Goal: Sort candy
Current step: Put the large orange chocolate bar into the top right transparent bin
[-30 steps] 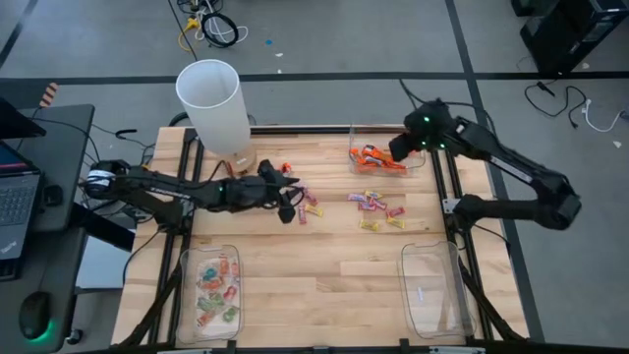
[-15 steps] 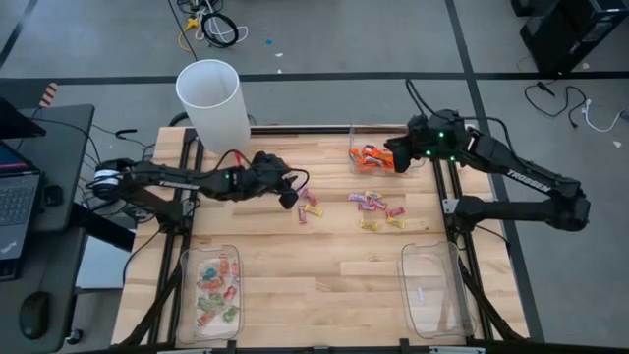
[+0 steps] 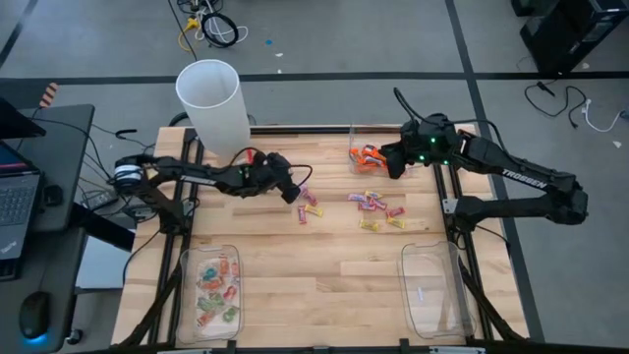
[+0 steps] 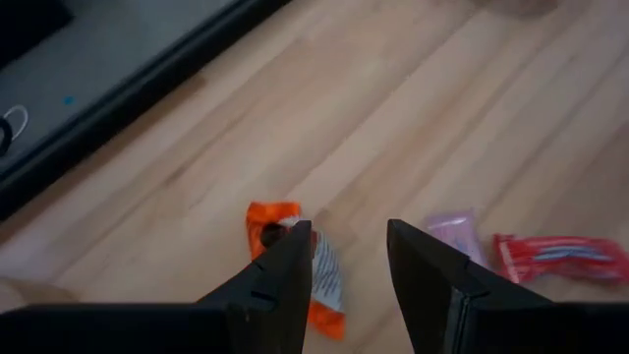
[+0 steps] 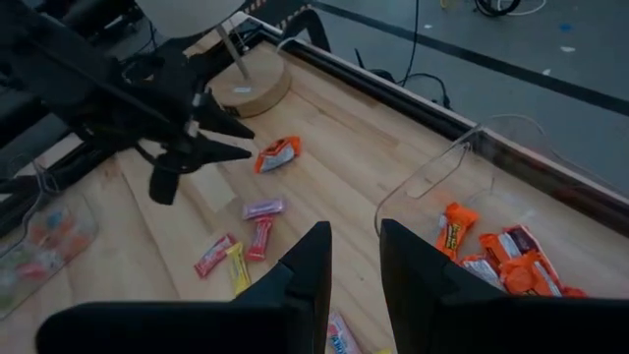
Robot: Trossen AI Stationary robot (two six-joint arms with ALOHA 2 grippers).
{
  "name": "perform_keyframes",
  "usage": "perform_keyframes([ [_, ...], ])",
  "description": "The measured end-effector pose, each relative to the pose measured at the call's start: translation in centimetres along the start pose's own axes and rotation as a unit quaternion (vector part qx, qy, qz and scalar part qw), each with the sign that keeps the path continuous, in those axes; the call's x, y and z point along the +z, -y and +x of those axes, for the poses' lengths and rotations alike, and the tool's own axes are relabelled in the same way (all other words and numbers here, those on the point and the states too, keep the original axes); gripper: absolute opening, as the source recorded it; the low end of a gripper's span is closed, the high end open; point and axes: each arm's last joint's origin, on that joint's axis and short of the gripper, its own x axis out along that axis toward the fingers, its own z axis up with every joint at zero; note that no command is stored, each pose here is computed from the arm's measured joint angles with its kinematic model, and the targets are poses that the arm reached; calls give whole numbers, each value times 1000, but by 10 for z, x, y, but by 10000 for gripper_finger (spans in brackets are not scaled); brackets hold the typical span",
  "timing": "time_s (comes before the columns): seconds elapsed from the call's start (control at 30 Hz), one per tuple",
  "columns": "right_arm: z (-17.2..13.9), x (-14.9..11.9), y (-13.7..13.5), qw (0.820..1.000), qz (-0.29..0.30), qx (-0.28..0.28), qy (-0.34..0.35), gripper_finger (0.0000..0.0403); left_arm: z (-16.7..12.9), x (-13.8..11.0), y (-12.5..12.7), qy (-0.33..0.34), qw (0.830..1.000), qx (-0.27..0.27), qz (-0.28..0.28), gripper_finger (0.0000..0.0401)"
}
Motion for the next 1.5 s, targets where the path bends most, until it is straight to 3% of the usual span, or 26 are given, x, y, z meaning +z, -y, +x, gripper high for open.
perform_keyframes([
  [0.9,0,0,-13,999,2,33,15,76,47,-33,4,-57,996,59,23,132],
  [1.03,2,0,-13,999,1,32,10,76,48,-34,5,-57,996,59,25,96],
  [1.2,10,-1,-13,1000,0,27,-1,76,47,-34,7,-56,996,55,36,14],
  [1.37,19,-4,-15,1000,-4,24,-19,76,45,-35,11,-52,996,49,52,2],
  [1.5,25,-7,-22,999,-14,34,-30,76,31,-29,23,-26,997,12,73,1],
])
